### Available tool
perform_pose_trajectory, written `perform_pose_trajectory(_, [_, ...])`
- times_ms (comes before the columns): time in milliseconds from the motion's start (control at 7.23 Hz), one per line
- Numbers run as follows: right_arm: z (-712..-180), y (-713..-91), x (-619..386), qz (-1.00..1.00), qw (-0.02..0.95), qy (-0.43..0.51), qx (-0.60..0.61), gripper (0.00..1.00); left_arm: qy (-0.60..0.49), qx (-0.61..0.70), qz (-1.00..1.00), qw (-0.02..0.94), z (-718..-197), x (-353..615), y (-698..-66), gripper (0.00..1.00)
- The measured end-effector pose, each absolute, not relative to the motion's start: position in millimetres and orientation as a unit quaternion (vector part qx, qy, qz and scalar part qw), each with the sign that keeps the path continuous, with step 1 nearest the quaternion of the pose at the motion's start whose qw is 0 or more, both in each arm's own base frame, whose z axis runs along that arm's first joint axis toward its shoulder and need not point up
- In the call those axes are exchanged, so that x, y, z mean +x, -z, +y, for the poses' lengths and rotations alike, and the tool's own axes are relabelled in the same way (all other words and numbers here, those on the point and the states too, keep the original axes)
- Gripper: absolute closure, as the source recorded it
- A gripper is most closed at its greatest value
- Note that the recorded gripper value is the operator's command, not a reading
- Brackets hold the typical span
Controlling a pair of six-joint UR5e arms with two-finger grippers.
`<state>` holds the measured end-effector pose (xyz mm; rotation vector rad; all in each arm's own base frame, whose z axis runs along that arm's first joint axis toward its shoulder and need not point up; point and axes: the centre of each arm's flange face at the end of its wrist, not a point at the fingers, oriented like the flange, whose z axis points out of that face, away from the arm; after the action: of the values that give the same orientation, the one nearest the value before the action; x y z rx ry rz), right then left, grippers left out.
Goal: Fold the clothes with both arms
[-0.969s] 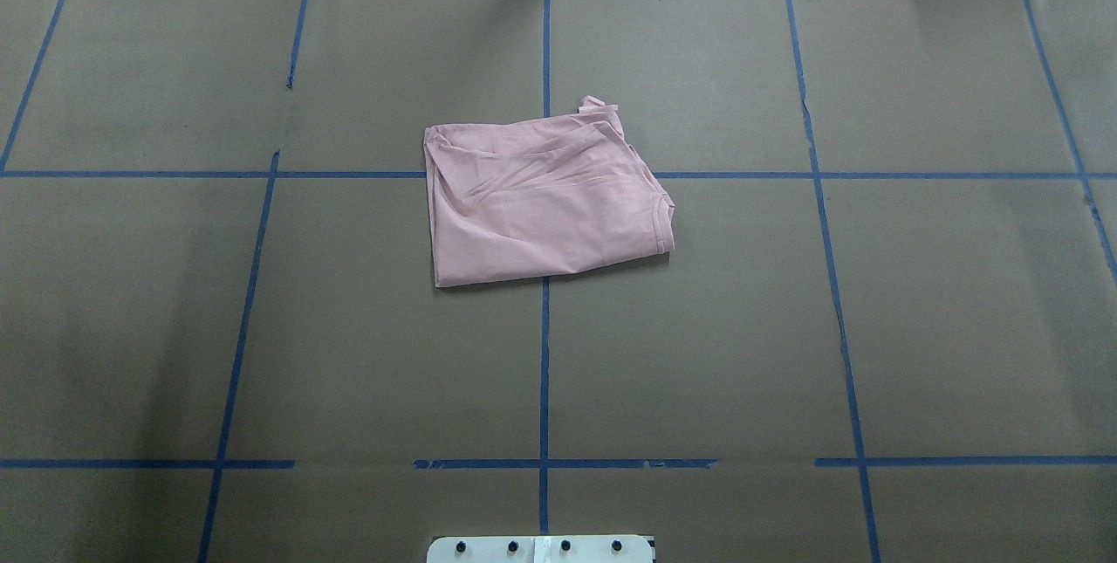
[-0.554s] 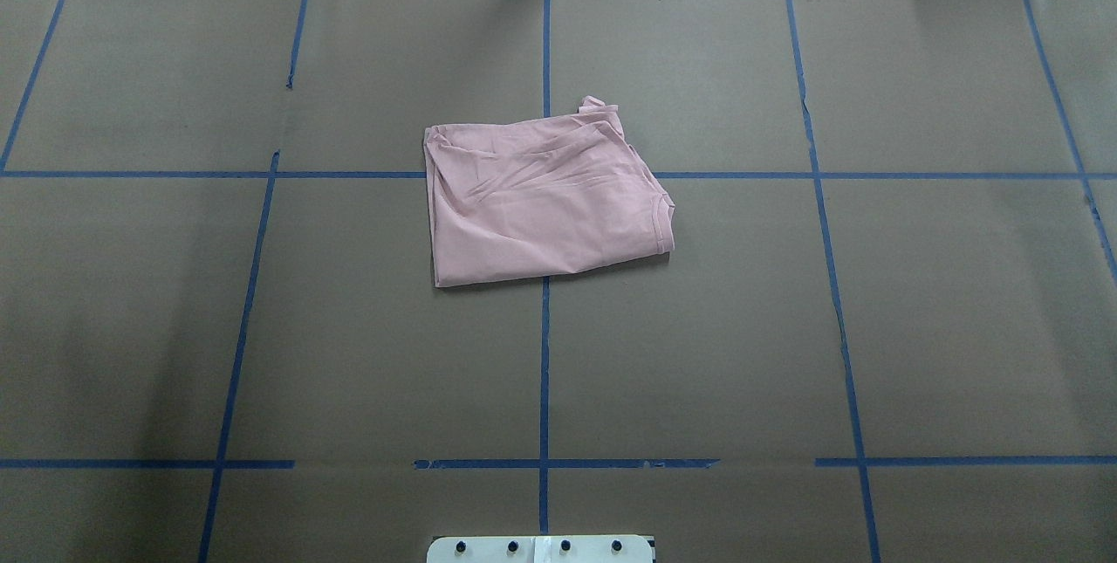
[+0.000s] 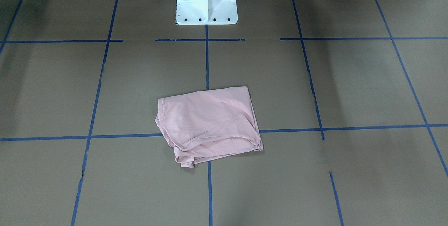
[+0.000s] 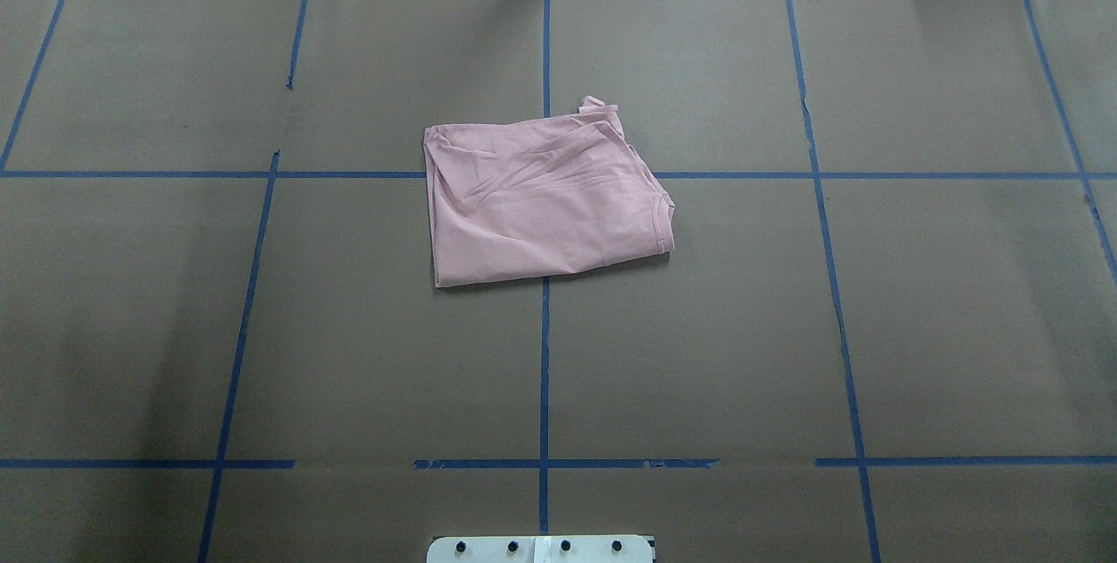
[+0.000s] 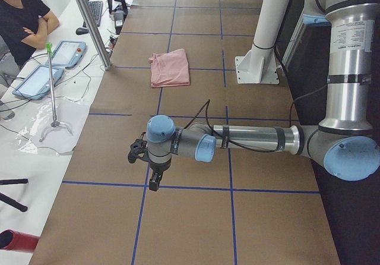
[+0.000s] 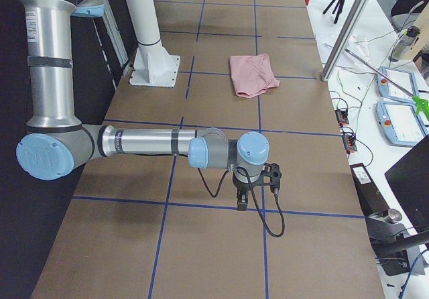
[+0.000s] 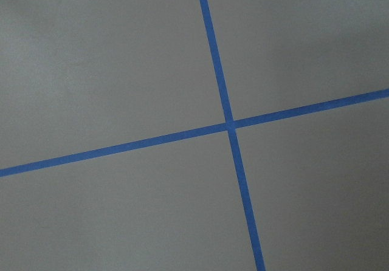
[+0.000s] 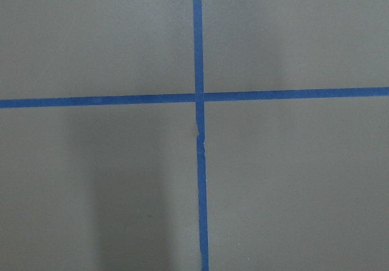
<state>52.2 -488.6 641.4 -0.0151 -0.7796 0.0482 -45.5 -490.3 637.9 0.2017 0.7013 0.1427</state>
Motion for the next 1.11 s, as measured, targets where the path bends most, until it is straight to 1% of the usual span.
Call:
perform_pose_trajectory(830, [-492.7,-635.6,44.3,-0.387,0.922,-0.033,0.003,0.00,-0.064,0.095,0.344,0.932,-490.0,-45.3,-639.6,0.00])
perform_pose_trajectory(1107, [-492.7,-635.2,44.1,-0.387,0.921,-0.033,0.003,0.00,-0.029,0.076,0.355,0.931,-489.2,-44.2,-643.4,0.00])
